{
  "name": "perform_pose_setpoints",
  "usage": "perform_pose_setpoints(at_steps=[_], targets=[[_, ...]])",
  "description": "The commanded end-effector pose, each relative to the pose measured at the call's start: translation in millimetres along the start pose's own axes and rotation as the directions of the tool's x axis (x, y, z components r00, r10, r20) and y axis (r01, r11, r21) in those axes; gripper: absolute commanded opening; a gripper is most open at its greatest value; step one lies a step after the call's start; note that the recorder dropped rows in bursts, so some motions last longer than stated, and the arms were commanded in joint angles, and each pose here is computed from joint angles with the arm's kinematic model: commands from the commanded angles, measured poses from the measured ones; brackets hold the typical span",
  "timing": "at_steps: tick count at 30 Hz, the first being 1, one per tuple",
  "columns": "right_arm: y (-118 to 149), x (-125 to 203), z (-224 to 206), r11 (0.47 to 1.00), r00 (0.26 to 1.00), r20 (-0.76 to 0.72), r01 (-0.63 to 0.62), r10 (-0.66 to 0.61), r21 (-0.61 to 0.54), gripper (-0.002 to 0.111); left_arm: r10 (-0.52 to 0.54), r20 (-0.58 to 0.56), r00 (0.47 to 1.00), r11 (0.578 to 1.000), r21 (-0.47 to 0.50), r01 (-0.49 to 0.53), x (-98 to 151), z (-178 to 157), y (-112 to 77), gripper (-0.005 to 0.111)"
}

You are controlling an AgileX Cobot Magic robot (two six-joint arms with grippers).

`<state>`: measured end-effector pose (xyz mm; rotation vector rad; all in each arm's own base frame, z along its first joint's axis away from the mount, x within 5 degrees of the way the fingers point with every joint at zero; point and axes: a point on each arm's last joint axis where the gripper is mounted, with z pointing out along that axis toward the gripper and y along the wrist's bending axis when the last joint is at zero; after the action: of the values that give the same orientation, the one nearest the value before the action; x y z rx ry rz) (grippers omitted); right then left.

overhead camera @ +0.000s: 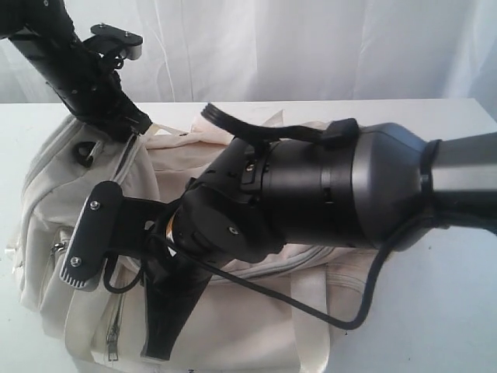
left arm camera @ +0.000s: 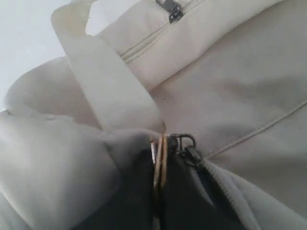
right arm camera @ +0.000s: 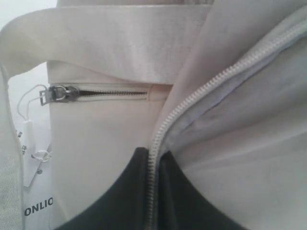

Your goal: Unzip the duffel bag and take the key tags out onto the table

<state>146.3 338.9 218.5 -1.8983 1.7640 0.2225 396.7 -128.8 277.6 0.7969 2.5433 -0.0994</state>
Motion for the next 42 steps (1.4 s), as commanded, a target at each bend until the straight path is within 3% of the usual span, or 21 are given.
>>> perform_pose_setpoints(at_steps=[1,3,7,9,12,17,21,25,33,38,42], targets=[[10,9,4,0.998,0.996,-0.086,-0.03,0.024,-0.064,0.0,-0.03,0.071,0.997,0.996,-0.081,0.036,-5,-3,21.5,0.0],[10,9,4,0.998,0.996,-0.086,-0.03,0.024,-0.064,0.0,-0.033,0.05,0.998,0.997,-0.071,0.037,-5,-5,20.8,0.01],[10,9,4,0.997,0.996,-0.087,-0.03,0.024,-0.065,0.0,-0.04,0.003,0.999,0.998,-0.044,0.04,-12,-27,19.7,0.063],[10,9,4,0.997,0.996,-0.089,-0.03,0.024,-0.066,0.0,-0.039,-0.008,0.999,0.999,-0.033,0.039,-13,-48,17.4,0.069],[9,9,1,0.998,0.996,-0.084,-0.03,0.025,-0.063,0.0,-0.038,0.006,0.999,0.999,-0.027,0.038,-8,-94,10.5,0.064],[7,4,-13,0.998,0.998,-0.047,-0.034,0.032,-0.047,0.0,-0.05,0.032,0.998,0.998,-0.032,0.051,11,-154,-1.8,0.04],[5,1,-28,0.996,0.996,-0.01,-0.084,0.084,-0.028,0.001,-0.061,0.059,0.996,0.997,-0.032,0.063,37,-180,-13.3,0.018],[4,-2,-43,0.993,0.993,0.031,-0.114,0.114,-0.028,0.014,-0.077,0.073,0.994,0.997,0.003,0.077,70,-184,-28.4,0.0],[1,-4,-74,0.991,0.987,0.086,-0.133,0.133,0.002,0.047,-0.119,0.157,0.98,0.992,0.05,0.113,155,-180,-62.4,0.0],[-3,-4,-100,0.993,0.987,0.137,-0.098,0.089,0.063,0.049,-0.149,0.151,0.977,0.987,0.081,0.138,197,-164,-77.4,0.0],[-4,2,-99,0.995,0.996,0.069,-0.065,0.06,0.074,0.049,-0.171,0.188,0.967,0.984,0.083,0.158,213,-152,-82.1,0.0]])
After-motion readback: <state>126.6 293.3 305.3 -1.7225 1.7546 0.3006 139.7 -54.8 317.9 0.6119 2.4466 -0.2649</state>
